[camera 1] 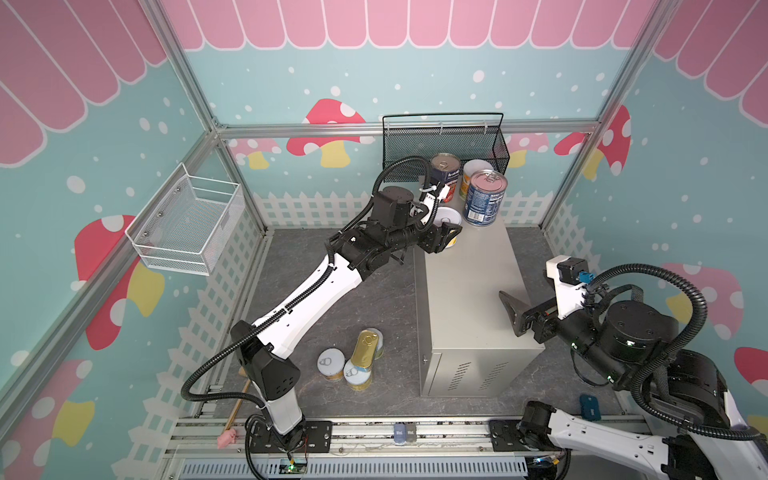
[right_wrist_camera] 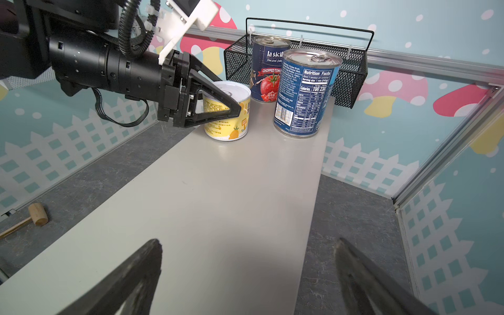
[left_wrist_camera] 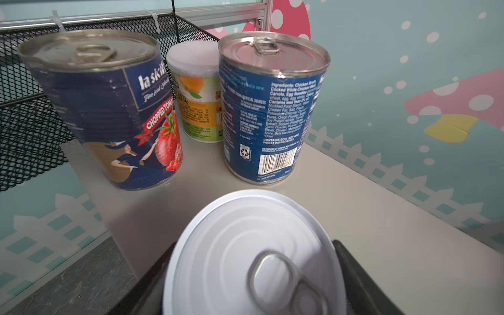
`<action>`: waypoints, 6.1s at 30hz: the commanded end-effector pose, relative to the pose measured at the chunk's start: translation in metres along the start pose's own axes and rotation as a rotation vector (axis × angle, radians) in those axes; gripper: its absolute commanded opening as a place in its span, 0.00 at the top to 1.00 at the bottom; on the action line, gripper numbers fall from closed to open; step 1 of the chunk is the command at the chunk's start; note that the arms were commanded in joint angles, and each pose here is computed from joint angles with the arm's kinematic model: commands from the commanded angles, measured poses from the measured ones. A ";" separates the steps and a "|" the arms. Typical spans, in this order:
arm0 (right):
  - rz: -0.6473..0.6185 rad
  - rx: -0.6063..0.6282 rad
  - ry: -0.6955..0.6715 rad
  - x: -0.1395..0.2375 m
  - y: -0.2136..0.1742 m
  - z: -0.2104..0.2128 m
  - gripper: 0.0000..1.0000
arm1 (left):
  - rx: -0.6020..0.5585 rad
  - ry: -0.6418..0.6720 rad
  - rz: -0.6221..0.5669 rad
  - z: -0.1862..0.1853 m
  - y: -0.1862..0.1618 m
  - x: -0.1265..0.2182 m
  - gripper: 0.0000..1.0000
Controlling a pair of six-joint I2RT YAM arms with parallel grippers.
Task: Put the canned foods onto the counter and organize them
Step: 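Carry the yellow can onto the cabinet top with left gripper while right gripper withdraws, then lower the yellow can beside the blue can with the left gripper, then open the left gripper and release the yellow can on the cabinet top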
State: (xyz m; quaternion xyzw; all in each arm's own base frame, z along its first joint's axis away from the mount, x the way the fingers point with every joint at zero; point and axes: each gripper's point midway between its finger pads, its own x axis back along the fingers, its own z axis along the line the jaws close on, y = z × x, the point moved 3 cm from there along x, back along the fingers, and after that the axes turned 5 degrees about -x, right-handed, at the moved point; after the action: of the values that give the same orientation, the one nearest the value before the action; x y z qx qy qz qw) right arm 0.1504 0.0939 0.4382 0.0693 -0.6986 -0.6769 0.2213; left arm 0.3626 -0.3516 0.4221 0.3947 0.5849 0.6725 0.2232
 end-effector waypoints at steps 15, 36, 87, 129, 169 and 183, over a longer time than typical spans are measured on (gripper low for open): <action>0.004 0.038 0.006 -0.023 -0.007 0.015 0.01 | 0.009 -0.060 -0.086 -0.004 0.000 0.012 0.02; -0.026 -0.005 0.023 -0.025 -0.018 0.016 0.01 | 0.031 -0.094 -0.095 0.012 -0.029 0.002 0.16; -0.045 -0.018 -0.012 -0.019 -0.023 0.006 0.01 | 0.055 -0.025 -0.094 0.057 -0.037 -0.050 0.29; -0.053 -0.025 -0.006 -0.018 -0.025 0.006 0.01 | 0.063 -0.035 -0.080 0.056 -0.043 -0.049 0.26; -0.057 -0.022 0.012 -0.020 -0.026 0.009 0.01 | 0.065 -0.050 -0.070 0.046 -0.049 -0.043 0.24; -0.057 -0.022 0.016 -0.020 -0.025 0.010 0.01 | 0.064 -0.058 -0.066 0.045 -0.049 -0.043 0.24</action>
State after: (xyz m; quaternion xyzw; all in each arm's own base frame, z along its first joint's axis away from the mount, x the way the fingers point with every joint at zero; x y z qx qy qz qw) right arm 0.1586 0.1084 0.4096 0.0889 -0.6875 -0.6893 0.2105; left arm 0.4218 -0.3449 0.3903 0.3573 0.6233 0.6356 0.2826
